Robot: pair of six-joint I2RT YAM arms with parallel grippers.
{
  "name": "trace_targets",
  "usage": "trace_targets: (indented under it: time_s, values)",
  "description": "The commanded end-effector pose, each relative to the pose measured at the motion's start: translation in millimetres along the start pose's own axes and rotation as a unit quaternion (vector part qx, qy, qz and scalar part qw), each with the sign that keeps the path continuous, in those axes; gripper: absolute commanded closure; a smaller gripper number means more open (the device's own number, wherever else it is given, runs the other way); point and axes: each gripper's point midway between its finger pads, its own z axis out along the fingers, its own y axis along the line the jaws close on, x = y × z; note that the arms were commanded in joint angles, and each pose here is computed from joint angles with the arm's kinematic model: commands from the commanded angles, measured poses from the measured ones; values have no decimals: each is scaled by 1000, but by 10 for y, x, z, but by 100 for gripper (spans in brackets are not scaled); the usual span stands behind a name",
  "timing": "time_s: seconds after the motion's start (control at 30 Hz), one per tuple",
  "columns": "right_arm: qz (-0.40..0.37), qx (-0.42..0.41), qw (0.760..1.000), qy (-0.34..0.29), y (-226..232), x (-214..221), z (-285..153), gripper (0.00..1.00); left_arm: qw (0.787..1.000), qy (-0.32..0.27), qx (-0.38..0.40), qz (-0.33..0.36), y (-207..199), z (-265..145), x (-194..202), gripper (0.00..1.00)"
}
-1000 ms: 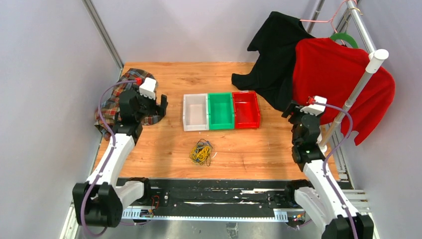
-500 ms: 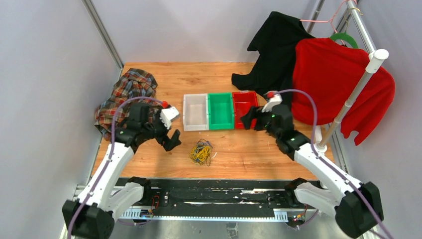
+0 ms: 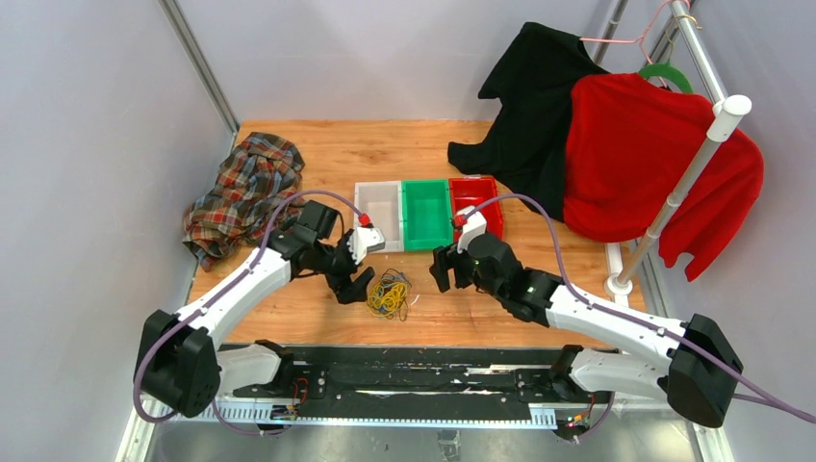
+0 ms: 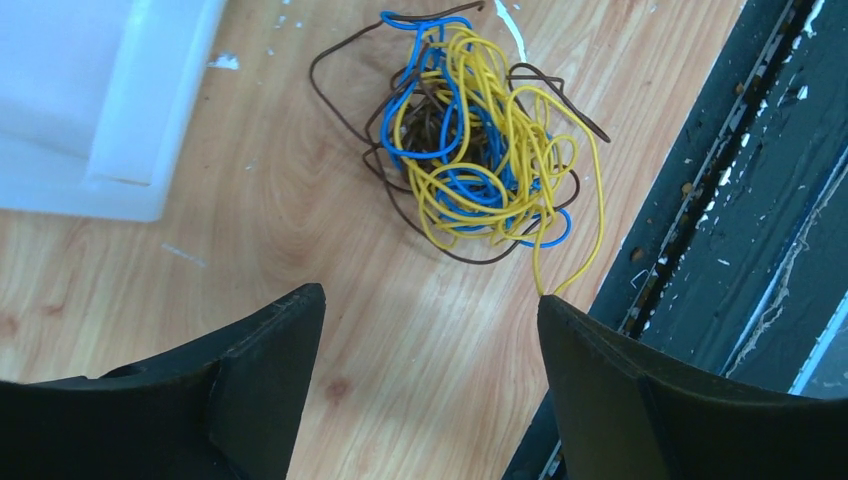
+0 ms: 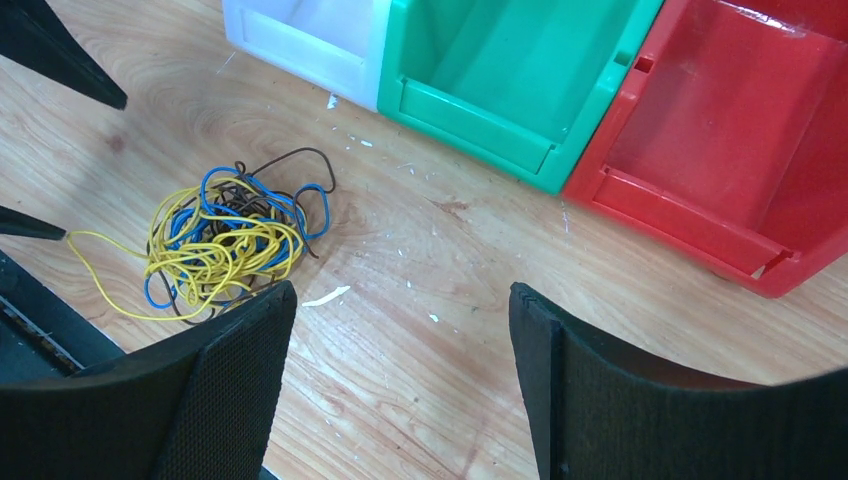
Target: Untangle the cables
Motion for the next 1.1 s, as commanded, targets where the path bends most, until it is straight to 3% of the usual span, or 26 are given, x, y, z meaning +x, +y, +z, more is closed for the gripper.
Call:
trace_targets:
  time_s: [0.0,0.2,0.43,0.5,0.6,0.73,0.93,1.07]
  values:
    - [-12,22,1000,-14,-17,-14,-14,23,999,3,24,23,-71,125,-25,18]
    - [-14,22,1000,-11,-24,46,-11,23,998,1,47,34,-167,190,-29,24]
    - [-15,20,1000,-10,-6,64,26,24,998,4,60,29,-209,254,-58,46]
    - [-15,17,1000,-12,9,53,25,24,997,-1,71,29,-270,177,-121,43]
    - [-16,13,1000,-13,21,50,5,24,995,-10,88,41,-378,33,-208,30]
    - [-21,11,1000,-12,23,58,0,24,991,-11,123,47,-526,-12,-209,24]
    - [-24,11,1000,-10,26,41,-9,25,991,19,119,50,-503,161,-63,26]
    - [-21,12,1000,-12,28,23,-8,27,995,29,84,51,-324,324,-55,37]
